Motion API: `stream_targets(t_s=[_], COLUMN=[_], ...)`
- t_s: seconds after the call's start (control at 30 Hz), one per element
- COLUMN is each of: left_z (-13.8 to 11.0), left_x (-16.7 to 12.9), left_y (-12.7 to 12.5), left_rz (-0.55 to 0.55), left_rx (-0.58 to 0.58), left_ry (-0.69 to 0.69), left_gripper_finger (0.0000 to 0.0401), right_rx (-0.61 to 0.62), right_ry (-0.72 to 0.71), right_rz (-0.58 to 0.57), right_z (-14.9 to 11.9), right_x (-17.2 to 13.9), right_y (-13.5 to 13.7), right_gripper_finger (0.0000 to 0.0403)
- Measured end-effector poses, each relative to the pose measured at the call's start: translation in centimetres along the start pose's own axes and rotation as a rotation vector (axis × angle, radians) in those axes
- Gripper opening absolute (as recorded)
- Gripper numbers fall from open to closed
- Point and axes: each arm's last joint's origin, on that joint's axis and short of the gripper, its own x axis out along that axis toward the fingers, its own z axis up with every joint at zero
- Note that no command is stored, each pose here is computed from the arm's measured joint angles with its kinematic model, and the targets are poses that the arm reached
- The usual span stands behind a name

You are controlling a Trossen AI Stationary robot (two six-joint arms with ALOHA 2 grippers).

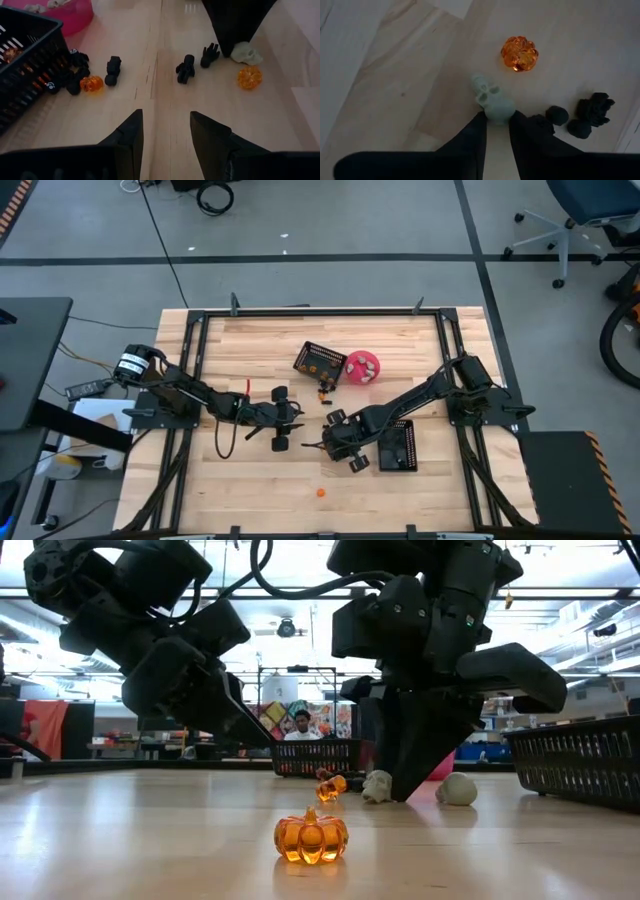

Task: Sort Halloween decoration
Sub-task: Put the white skull toy into the pink bowl

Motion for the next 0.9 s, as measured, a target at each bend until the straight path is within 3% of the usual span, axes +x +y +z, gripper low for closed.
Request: stream_targets(t_s=[0.23,0.63,0.9], left_z=[0.0,0.0,0.0], left_x=[0.0,0.0,0.0], left_y=[0.0,0.0,0.0], left_rz=[0.000,0.000,0.000], left_rx=[0.000,0.000,-0.002], left_ry=[0.000,0.001,0.001], left_gripper_finger=[0.0137,0.0137,0.0137], right_rx=[0.075,0.151,0.380], right_ry=[0.055,0.134,0.223], right_rz=[-0.104,-0.261,-0.504], right_z=[-0.7,-2.4,-5.2], right_x=[-1.2,-7.1,-10.6], right_y=[-1.5,-4.4,-8.8], right_gripper_finger=[0.0087,0.0087,0.0087])
